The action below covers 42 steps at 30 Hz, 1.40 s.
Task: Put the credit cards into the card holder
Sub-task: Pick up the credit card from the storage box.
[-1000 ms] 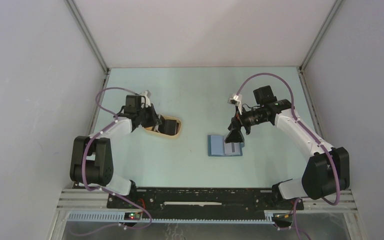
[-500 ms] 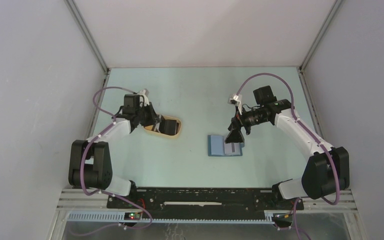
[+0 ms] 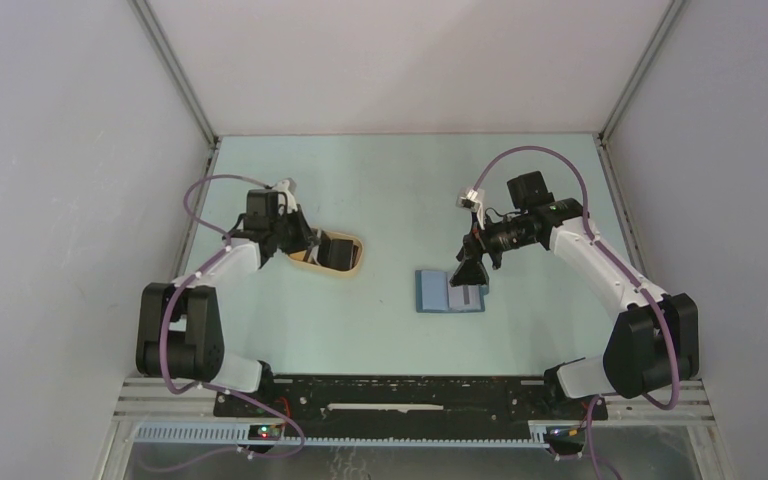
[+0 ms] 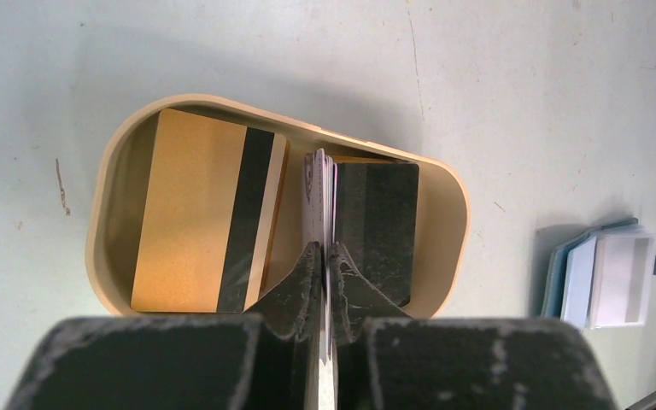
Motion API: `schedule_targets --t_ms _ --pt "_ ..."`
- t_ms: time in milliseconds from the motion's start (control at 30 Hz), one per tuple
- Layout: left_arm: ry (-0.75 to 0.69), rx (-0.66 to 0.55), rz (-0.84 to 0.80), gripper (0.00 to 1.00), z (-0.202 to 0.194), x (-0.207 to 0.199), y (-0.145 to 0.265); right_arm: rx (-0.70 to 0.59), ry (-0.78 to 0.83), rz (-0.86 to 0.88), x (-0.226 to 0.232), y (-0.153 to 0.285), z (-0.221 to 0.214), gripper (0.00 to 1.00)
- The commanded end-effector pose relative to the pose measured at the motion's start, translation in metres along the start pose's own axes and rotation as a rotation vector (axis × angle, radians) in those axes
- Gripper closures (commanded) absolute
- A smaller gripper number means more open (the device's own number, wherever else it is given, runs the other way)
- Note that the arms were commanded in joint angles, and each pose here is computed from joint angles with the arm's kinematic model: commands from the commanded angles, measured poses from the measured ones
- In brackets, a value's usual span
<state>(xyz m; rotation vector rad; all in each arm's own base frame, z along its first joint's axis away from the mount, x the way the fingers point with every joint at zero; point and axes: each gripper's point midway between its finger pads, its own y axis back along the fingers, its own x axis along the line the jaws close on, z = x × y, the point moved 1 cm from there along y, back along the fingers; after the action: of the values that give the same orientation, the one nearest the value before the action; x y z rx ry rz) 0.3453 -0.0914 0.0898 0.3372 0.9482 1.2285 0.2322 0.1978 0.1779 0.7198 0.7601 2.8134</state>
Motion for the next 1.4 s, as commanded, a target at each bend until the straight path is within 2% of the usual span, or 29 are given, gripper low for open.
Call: schedule_targets --t_ms 0,600,867,1000,1167,1367 --pt "0.013 -0.044 0.001 0.94 0.005 0.000 0.009 -0.012 0.010 0.013 0.002 0.002 0.004 0.03" --pt "0.031 -0.047 0.022 1.00 0.004 0.006 0.010 -0.013 0.011 0.014 0.002 0.002 0.004 0.03" --pt "0.014 -0.168 0.084 1.00 0.020 0.009 0.035 -0.012 0.008 0.019 0.003 0.001 0.003 0.03" --pt "0.015 -0.209 -0.048 1.00 0.024 -0.015 0.044 -0.013 0.011 0.022 0.004 0.002 0.003 0.03" --pt "0.018 -0.189 -0.352 1.00 0.016 -0.065 0.048 -0.020 0.027 0.031 0.008 0.003 0.005 0.03" --pt "-0.053 -0.164 -0.591 1.00 -0.005 -0.127 0.068 -0.046 0.065 0.064 0.018 0.007 0.009 0.03"
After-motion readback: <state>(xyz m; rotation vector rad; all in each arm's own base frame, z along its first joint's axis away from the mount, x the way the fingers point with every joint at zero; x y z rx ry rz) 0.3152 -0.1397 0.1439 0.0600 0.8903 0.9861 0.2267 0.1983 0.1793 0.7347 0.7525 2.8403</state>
